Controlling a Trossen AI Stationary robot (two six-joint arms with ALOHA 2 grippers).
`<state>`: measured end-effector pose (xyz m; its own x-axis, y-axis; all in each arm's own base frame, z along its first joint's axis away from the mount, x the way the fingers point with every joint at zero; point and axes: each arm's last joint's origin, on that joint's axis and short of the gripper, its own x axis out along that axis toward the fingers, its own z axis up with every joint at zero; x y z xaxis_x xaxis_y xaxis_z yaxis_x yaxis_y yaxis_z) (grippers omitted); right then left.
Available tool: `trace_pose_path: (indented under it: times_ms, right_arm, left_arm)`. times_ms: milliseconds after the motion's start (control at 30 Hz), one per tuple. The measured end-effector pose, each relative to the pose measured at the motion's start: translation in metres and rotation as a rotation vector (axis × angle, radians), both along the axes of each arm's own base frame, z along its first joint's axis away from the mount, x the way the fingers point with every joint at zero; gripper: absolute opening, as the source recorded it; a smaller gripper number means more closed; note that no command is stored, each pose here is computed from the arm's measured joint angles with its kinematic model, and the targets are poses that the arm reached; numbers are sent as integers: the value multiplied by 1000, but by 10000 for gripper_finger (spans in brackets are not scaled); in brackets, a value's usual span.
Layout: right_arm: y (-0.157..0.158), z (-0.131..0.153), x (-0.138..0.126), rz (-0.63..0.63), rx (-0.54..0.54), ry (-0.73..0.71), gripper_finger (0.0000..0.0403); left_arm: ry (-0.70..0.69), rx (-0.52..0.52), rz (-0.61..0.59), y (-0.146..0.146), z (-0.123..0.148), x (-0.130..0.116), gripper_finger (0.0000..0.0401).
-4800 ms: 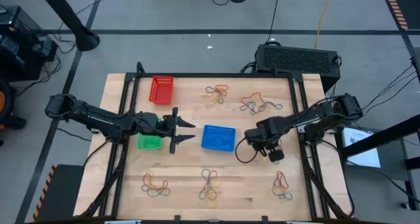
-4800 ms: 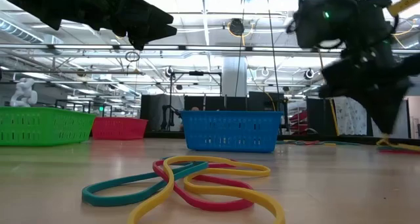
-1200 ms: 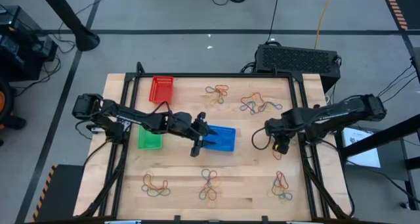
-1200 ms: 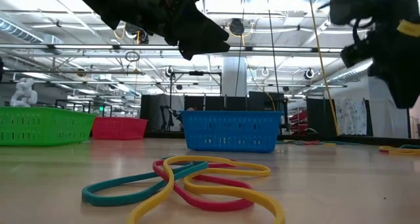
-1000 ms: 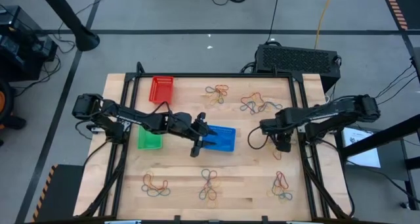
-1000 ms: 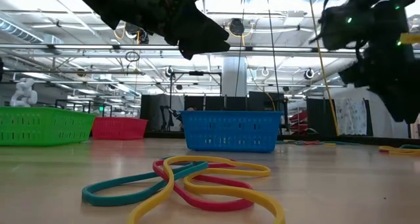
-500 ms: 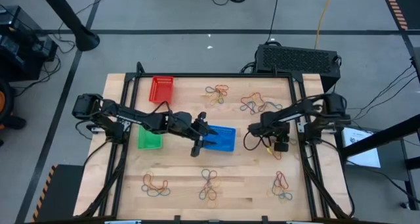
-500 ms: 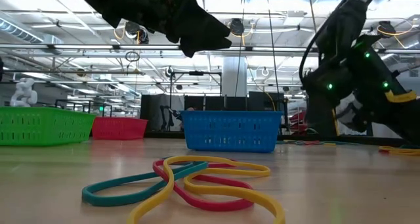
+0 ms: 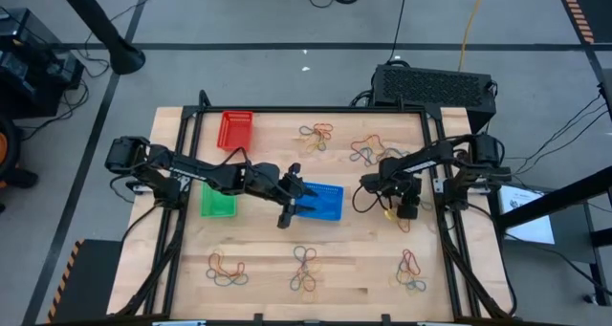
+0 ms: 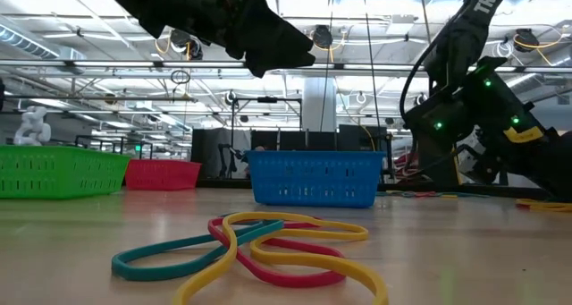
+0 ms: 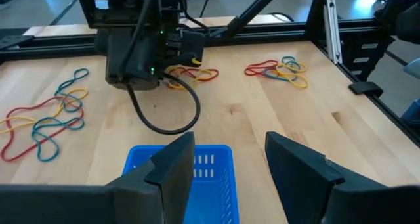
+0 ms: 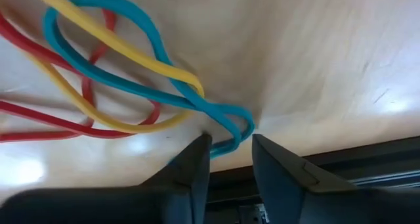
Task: Sort rubber bands into baskets
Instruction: Put the blue rubber band into the blue bin
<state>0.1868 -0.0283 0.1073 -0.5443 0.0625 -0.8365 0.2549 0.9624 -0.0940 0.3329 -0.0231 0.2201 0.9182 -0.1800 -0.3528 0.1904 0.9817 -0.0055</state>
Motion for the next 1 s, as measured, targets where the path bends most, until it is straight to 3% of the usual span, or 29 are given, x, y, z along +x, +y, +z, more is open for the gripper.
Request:
trace_pose_path:
  times_ms: [200,367,567,800,1000]
  right_arm:
    - [-3,0,0,-31,20,-6,14]
    - [-3,15,-6,-28,-67,155,3]
    - [6,55,4,-40,-195,166,1]
    - [27,113,11,-44,-356,-121,1]
    - [44,160,3,-35,-389,-383,0]
  left_arm:
    - [0,0,0,0,0,0,194]
    - [2,-9,3,0,0,0,194]
    - [9,-9,-4,-3,0,-1,194]
    - [36,-56,12,-3,-1,-1,194]
    - [60,-54,5,-6,-3,-3,194]
